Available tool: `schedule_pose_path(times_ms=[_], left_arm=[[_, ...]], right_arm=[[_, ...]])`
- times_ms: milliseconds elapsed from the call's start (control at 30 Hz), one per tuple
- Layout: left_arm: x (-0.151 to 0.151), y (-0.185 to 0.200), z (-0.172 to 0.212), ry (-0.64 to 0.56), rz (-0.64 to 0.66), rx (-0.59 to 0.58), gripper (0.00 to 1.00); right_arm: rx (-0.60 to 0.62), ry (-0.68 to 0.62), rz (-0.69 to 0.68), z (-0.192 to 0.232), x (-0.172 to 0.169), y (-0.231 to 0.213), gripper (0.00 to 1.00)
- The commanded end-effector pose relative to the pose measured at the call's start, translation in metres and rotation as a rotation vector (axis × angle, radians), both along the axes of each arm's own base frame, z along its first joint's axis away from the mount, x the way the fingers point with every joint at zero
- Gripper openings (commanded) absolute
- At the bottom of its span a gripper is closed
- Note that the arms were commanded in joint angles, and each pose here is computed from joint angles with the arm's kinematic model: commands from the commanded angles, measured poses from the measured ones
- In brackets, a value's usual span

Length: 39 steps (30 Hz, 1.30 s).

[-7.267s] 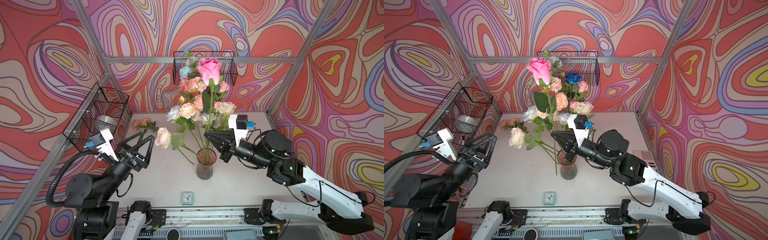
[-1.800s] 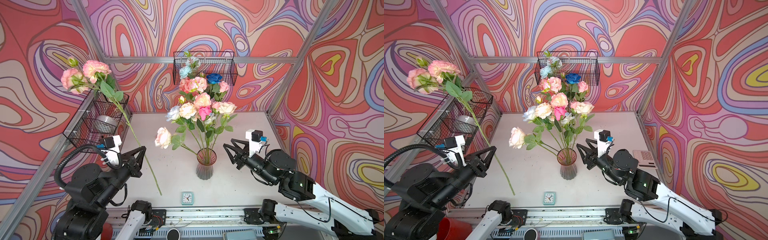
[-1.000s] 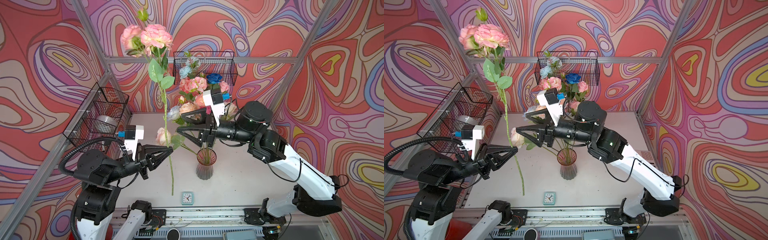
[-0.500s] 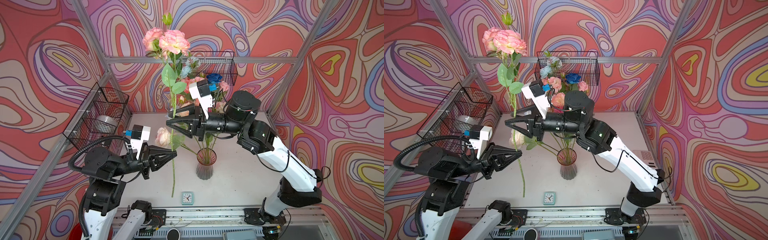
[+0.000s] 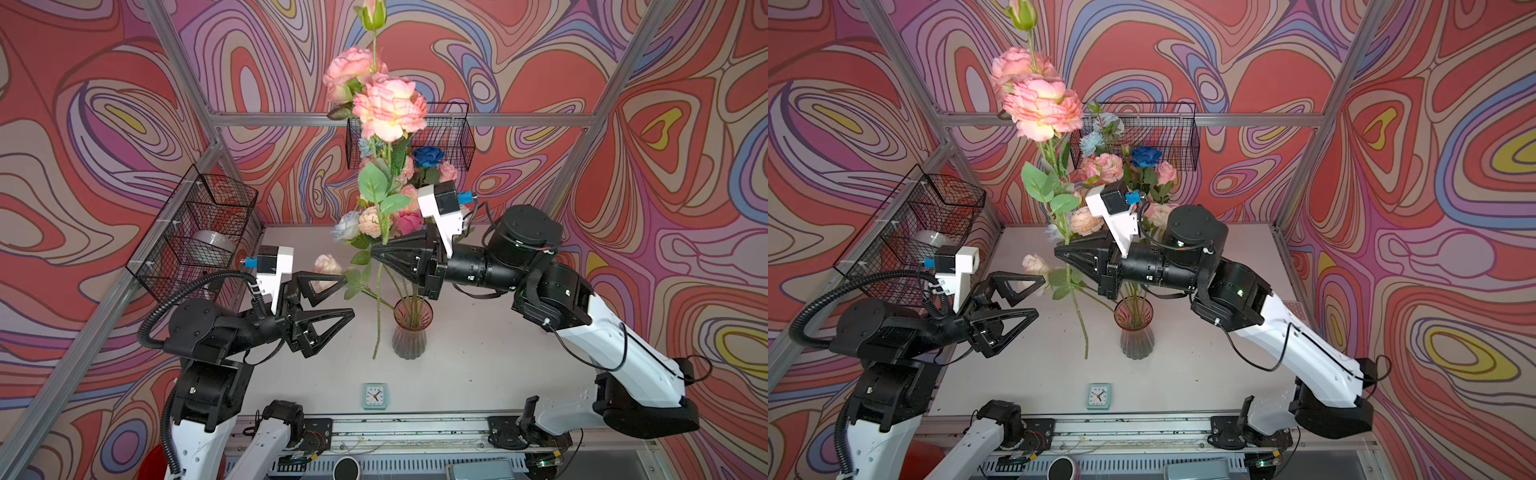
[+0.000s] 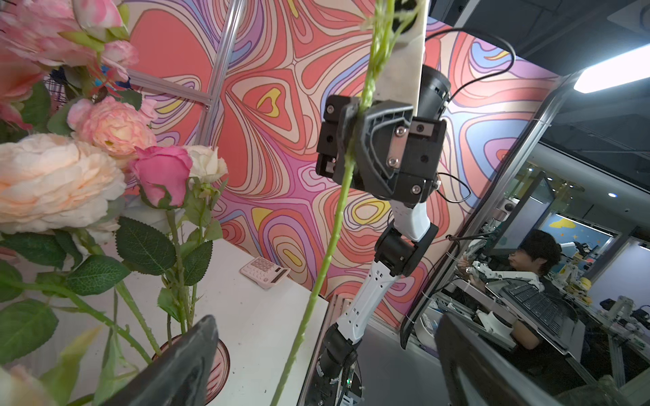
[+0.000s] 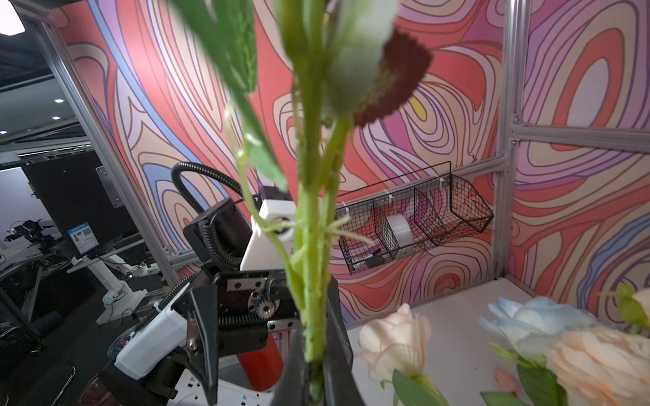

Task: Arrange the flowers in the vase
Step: 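Grasp the pink spray rose stem with the right gripper above the left gripper, then lower the spray rose into the vase with right gripper while left withdraws, then open the right gripper and draw back while the left lowers toward the tulip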

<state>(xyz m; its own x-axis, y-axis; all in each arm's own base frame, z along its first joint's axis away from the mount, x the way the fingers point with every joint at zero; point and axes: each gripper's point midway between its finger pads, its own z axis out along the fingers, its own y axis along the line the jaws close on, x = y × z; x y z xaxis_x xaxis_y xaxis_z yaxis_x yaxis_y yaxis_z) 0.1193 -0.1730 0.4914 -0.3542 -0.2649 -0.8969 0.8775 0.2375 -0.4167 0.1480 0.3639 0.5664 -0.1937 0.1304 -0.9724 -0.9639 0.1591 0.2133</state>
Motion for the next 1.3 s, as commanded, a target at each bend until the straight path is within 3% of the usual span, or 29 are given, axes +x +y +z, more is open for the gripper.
schedule_pose_path(times_ms=[0, 267, 400, 667, 800, 1033, 1267], left_arm=[[0.001, 0.014, 0.018, -0.059, 0.136, -0.065, 1.00], [0.029, 0.091, -0.016, -0.004, 0.706, -0.140, 1.00], [0.031, 0.115, -0.042, 0.040, 0.851, -0.150, 1.00], [0.037, 0.113, -0.063, 0.097, 0.850, -0.097, 1.00], [0.040, 0.110, -0.070, 0.118, 0.841, -0.081, 1.00], [0.044, 0.109, -0.085, 0.156, 0.838, -0.065, 1.00], [0.050, 0.107, -0.101, 0.202, 0.834, -0.050, 1.00]], right_arm=[[0.026, -0.025, -0.102, 0.006, 0.003, -0.028, 0.00], [-0.003, -0.067, -0.284, -0.003, 0.011, -0.072, 0.00], [-0.013, -0.111, -0.358, 0.001, 0.017, -0.086, 0.00], [-0.032, -0.195, -0.524, -0.009, 0.044, -0.093, 0.00], [-0.032, -0.194, -0.519, -0.022, 0.054, -0.083, 0.00], [-0.084, -0.073, -0.541, -0.075, 0.088, -0.081, 0.00], [-0.133, 0.058, -0.553, -0.135, 0.094, -0.080, 0.00]])
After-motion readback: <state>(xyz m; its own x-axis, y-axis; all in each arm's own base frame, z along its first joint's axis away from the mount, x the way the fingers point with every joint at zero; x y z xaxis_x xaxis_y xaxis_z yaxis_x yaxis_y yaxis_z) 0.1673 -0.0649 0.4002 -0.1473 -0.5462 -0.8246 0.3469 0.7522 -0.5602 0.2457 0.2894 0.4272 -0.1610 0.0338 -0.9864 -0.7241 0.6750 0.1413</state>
